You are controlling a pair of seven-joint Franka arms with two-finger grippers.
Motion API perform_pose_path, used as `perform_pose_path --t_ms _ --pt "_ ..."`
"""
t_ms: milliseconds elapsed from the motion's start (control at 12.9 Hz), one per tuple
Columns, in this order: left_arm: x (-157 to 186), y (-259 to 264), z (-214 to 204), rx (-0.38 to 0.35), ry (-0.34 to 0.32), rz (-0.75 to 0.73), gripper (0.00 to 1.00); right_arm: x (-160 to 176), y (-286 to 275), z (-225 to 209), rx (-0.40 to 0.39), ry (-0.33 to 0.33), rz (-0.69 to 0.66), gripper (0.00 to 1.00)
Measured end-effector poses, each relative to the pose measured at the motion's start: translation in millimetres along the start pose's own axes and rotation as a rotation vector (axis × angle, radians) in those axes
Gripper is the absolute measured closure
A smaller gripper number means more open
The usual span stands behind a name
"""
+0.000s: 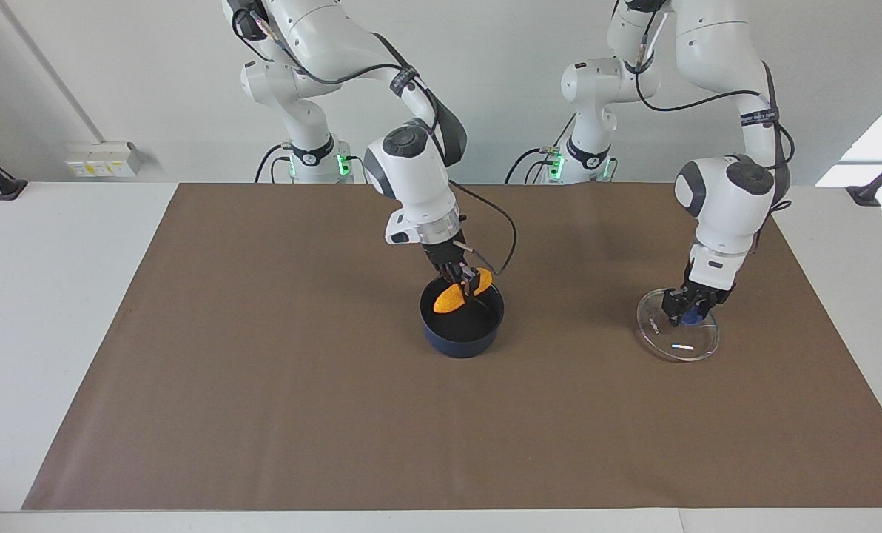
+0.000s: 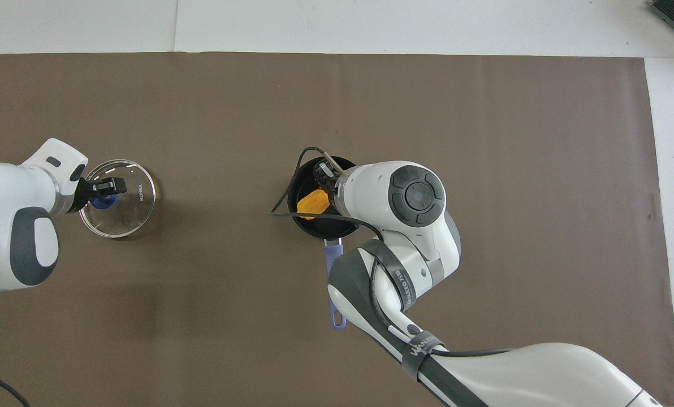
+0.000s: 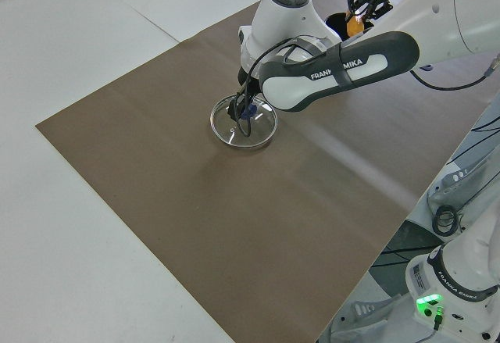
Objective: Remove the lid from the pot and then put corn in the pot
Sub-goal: 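Lower the corn into the pot and open the right gripper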
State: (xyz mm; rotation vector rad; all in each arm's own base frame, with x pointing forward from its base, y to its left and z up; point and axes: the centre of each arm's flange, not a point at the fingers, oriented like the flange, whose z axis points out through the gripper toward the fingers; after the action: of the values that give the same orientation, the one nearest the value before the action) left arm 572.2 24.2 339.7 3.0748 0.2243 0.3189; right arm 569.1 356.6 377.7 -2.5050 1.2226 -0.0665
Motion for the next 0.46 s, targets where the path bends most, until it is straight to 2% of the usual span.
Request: perform_pose_path --t_ms 232,464 --pt "-3 -1 5 -0.007 -0.015 0.013 0.36 1 3 13 -0.014 -0.002 -0.032 0.61" --pt "-4 -1 6 -0.008 -0.018 0.015 0.36 4 8 23 -0.031 -0.006 -0.168 0.61"
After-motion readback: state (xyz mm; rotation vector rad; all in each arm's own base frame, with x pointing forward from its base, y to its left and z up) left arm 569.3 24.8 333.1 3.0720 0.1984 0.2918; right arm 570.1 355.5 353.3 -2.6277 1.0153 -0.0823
